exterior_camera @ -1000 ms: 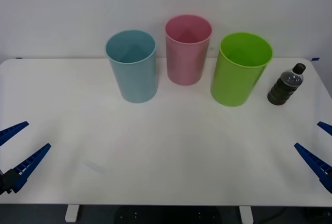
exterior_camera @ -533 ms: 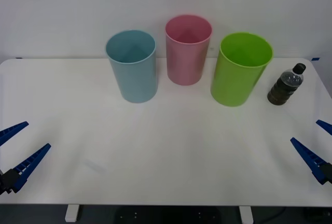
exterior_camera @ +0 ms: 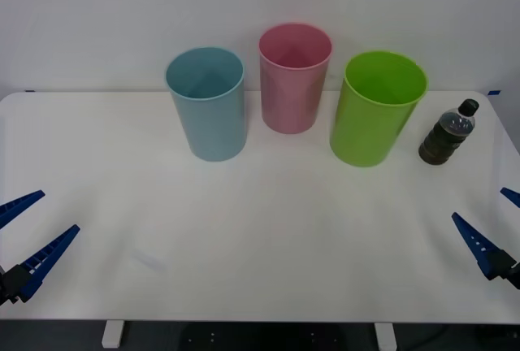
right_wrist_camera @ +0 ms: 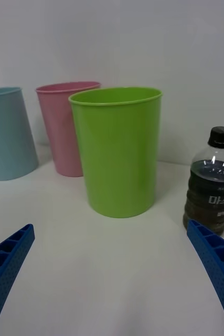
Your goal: Grasp the object on the table and drop it into the matching bin: aluminum can to the light blue bin, PET bottle to the pink bin.
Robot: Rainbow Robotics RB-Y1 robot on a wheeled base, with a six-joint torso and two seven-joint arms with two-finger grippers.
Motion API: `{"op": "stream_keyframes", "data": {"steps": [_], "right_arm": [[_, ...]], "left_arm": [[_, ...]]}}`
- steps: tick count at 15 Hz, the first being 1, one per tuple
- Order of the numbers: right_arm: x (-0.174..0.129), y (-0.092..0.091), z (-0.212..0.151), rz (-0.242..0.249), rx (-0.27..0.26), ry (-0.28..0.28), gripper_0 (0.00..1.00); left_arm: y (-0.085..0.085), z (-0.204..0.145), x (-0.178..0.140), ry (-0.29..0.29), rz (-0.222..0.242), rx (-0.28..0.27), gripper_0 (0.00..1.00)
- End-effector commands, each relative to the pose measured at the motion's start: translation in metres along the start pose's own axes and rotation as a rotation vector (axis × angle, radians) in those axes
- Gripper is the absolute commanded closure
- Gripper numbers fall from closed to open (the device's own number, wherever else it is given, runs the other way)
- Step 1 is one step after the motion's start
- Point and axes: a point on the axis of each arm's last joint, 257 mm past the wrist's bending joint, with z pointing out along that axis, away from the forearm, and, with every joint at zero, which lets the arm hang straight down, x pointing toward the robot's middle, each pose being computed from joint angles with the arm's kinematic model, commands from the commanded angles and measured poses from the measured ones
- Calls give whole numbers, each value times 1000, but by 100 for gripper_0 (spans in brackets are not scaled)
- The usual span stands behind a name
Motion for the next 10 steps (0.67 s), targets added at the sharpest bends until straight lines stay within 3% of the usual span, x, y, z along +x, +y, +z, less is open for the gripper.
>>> {"op": "stream_keyframes", "data": {"steps": [1,3,10], "right_arm": [[13,-13,5,-74,42,14,0],[22,-23,11,-97,63,21,0],[42,-50,39,-57,134,35,0]], "left_arm": [[0,0,0,0,0,0,0],[0,0,0,0,0,0,0],[0,0,0,0,0,0,0]]}}
